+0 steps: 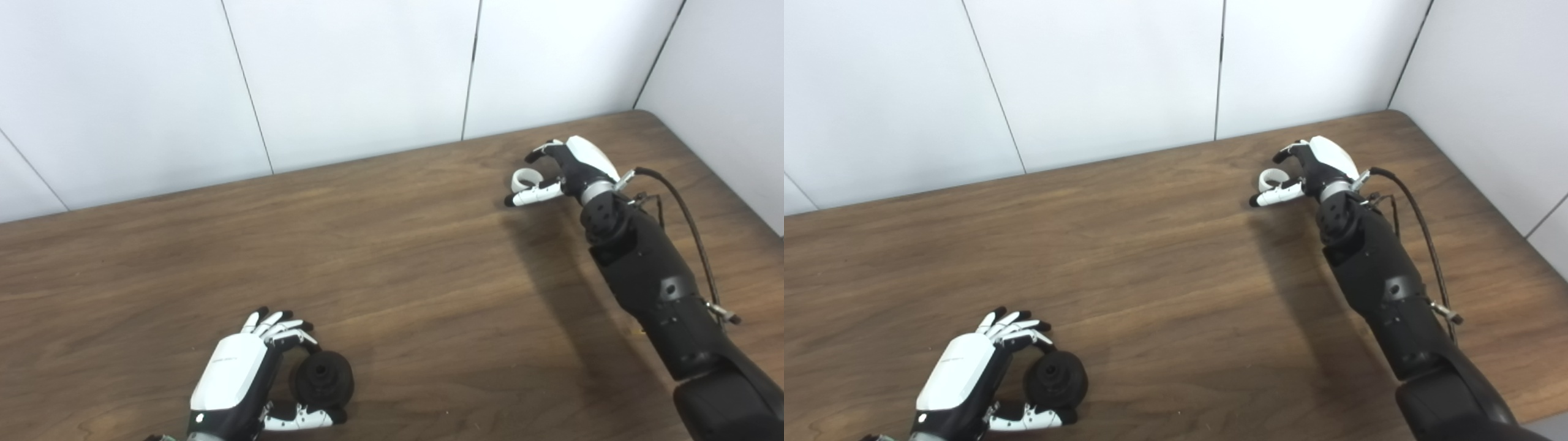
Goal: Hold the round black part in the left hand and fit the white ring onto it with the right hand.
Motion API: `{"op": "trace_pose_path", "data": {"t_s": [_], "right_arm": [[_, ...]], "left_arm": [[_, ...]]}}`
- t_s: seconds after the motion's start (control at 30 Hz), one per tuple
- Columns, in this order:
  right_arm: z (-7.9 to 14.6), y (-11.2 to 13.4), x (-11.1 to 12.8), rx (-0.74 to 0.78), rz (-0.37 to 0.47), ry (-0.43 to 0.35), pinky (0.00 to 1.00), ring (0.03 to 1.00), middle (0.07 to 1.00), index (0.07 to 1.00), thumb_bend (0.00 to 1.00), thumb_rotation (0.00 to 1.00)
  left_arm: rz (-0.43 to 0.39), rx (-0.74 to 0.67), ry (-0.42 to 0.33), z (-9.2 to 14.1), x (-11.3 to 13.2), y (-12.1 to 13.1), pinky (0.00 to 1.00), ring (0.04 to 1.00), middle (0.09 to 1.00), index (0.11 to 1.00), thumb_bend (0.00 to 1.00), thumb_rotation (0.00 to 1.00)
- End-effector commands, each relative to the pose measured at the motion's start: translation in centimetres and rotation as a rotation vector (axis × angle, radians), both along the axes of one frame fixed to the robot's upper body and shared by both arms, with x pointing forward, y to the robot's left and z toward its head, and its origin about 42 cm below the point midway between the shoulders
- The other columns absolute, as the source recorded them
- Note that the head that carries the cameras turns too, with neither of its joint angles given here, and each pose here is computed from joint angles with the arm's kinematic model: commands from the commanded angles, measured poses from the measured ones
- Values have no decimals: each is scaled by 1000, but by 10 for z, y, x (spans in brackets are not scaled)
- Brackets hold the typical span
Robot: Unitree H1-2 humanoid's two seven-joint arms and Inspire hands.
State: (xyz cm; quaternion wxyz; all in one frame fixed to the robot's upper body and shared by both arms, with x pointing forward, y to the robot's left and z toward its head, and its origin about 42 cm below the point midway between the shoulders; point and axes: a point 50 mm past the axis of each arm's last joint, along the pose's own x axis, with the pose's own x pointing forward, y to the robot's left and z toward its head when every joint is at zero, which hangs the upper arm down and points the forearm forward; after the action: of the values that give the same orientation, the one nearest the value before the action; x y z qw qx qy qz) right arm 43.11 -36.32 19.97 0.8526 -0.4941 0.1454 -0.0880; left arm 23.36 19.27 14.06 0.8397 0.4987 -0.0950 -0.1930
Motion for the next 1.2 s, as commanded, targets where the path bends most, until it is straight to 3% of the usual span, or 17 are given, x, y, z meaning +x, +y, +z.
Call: {"op": "trace_pose_path", "data": {"t_s": [0.0, 0.43, 1.17], "right_arm": [[33, 1, 15, -31, 6, -78, 963, 978, 946, 734, 808, 331], [28, -4, 17, -50, 2, -36, 957, 988, 948, 708, 772, 298], [23, -9, 10, -68, 4, -13, 903, 989, 930, 704, 747, 323]], "left_arm": [[7, 32, 18, -1, -3, 6, 1000, 908, 793, 483, 524, 53], [10, 33, 20, 1, -1, 5, 1000, 911, 795, 483, 523, 53], [1, 35, 10, 2, -1, 6, 1000, 908, 791, 483, 524, 54]]}}
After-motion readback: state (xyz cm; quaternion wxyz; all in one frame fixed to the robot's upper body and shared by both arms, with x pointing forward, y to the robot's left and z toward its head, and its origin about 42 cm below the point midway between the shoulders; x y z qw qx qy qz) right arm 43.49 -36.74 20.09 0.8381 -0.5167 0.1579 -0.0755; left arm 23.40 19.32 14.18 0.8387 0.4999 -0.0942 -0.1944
